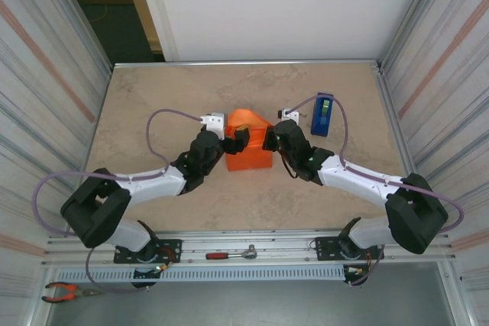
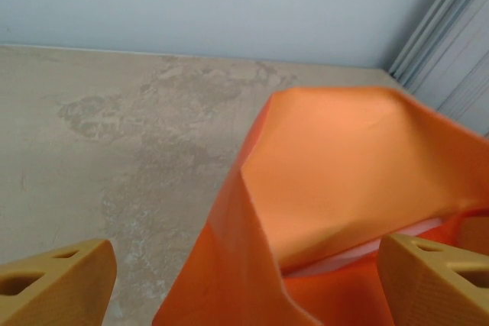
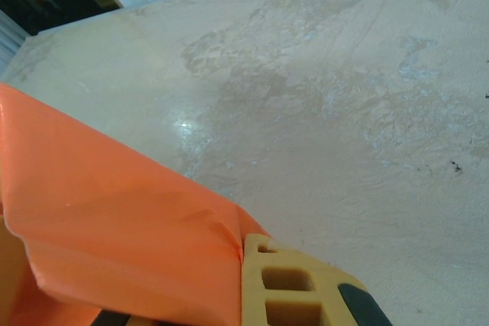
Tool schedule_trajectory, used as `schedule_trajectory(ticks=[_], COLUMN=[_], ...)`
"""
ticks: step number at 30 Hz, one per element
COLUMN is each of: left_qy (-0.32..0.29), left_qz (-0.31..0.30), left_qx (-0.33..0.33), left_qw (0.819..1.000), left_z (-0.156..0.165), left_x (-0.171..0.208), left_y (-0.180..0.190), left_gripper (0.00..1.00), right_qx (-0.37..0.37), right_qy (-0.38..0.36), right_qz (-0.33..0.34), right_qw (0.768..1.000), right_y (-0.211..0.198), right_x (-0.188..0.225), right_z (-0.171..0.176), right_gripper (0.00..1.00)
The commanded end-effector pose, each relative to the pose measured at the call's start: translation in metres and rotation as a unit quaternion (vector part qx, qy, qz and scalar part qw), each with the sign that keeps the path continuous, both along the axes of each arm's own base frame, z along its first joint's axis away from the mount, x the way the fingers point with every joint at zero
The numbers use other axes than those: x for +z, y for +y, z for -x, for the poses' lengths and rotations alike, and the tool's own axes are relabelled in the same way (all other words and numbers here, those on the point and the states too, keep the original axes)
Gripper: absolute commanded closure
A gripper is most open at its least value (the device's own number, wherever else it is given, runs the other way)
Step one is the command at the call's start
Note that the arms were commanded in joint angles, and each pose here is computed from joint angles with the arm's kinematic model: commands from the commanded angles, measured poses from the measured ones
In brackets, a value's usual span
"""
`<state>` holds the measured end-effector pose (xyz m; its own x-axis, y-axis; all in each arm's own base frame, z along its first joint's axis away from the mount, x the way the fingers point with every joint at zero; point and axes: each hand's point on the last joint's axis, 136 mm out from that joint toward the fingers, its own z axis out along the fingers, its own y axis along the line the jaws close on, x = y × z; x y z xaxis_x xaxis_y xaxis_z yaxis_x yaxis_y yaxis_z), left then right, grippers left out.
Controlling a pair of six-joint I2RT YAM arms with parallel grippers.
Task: Wrap the gift box in paper
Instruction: Fold the wrapping paper for the gift box.
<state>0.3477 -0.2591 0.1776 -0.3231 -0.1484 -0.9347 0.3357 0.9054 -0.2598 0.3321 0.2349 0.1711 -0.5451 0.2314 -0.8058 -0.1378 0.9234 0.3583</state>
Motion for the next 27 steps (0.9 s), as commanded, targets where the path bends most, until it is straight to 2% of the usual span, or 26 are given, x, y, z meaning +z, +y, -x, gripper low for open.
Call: schedule_trajectory(ticks=[1,2,4,5,7,9,14,27], left_qy=[-0.017,-0.013,-0.007,-0.006,-0.006,-0.007,-0.009,0.003], left_qz=[-0.025,-0.033,-0.050,-0.055,-0.060,-0.063,-0.071,-0.080], left_qx=[0.041,0.051,0.066,0.071,0.072,0.072,0.071,0.078], left_qw=[0.999,0.998,0.997,0.996,0.996,0.995,0.995,0.994], left_z=[-0.014,-0.016,-0.017,-0.018,-0.017,-0.015,-0.012,-0.010], left_x=[0.010,0.007,0.001,0.000,-0.001,0.000,-0.001,-0.010], left_y=[0.005,0.008,0.013,0.014,0.015,0.015,0.014,0.015], left_gripper=[0.14,0.15,0.20,0.22,0.26,0.29,0.37,0.48], right_qx=[0.021,0.024,0.028,0.030,0.023,0.018,0.016,-0.013], right_qy=[0.036,0.035,0.030,0.027,0.015,0.004,-0.005,-0.019], right_qz=[0.017,0.014,0.003,-0.006,-0.019,-0.027,-0.028,0.033], right_qw=[0.999,0.999,0.999,0.999,0.999,0.999,0.999,0.999], right_y=[0.002,0.003,0.000,-0.001,-0.009,-0.016,-0.022,-0.002], right_x=[-0.015,-0.011,0.001,0.008,0.023,0.035,0.043,0.002], right_z=[0.014,0.014,0.013,0.012,0.010,0.009,0.005,-0.011], right_gripper=[0.96,0.86,0.48,0.37,0.27,0.22,0.19,0.20])
